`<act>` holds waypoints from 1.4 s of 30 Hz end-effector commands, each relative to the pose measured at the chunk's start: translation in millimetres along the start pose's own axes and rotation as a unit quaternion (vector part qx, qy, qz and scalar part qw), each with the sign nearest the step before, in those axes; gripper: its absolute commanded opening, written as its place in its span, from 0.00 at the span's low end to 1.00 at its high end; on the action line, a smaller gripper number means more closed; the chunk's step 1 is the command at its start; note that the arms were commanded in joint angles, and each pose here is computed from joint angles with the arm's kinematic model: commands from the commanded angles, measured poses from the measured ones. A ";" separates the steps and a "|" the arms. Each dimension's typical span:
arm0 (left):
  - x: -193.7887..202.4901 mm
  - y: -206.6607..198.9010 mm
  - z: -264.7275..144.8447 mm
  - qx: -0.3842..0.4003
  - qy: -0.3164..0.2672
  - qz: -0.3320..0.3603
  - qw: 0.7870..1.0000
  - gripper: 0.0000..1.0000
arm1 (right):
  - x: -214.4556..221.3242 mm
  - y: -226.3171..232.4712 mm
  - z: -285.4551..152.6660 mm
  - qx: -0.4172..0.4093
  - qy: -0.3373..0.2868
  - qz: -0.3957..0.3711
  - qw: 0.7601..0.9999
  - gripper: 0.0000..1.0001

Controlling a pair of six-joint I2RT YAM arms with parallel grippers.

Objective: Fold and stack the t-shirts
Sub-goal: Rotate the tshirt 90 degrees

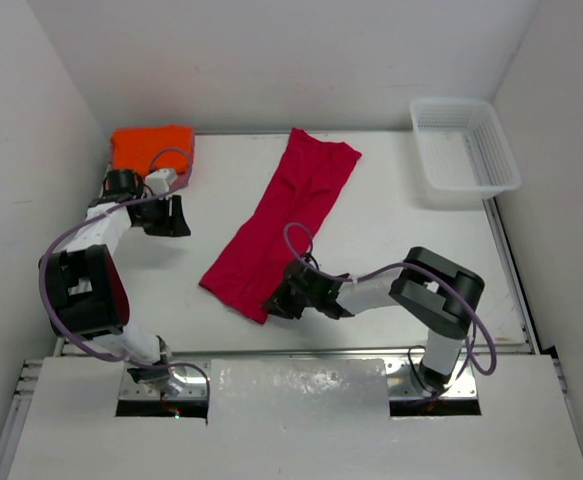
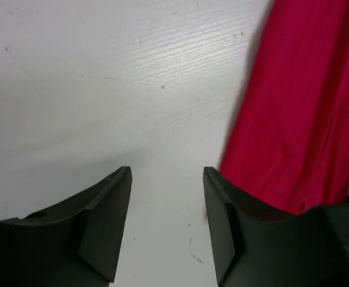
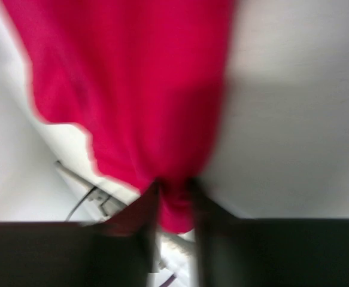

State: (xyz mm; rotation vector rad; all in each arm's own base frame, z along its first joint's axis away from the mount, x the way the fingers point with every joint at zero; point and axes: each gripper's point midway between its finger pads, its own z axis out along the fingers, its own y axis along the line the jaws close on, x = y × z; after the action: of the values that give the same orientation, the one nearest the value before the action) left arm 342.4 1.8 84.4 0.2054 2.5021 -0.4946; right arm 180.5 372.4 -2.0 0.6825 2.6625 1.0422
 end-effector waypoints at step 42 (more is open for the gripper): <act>185.8 -229.5 28.6 0.286 -0.069 0.865 0.407 0.45 | -12.7 -214.9 -131.1 0.108 0.058 -0.164 0.979 0.26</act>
State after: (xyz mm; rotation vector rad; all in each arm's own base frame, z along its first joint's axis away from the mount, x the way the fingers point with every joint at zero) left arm 128.6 -194.5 20.8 2.4537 0.7796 -0.3751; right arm 104.7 194.2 -12.9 0.2225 2.6928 1.0254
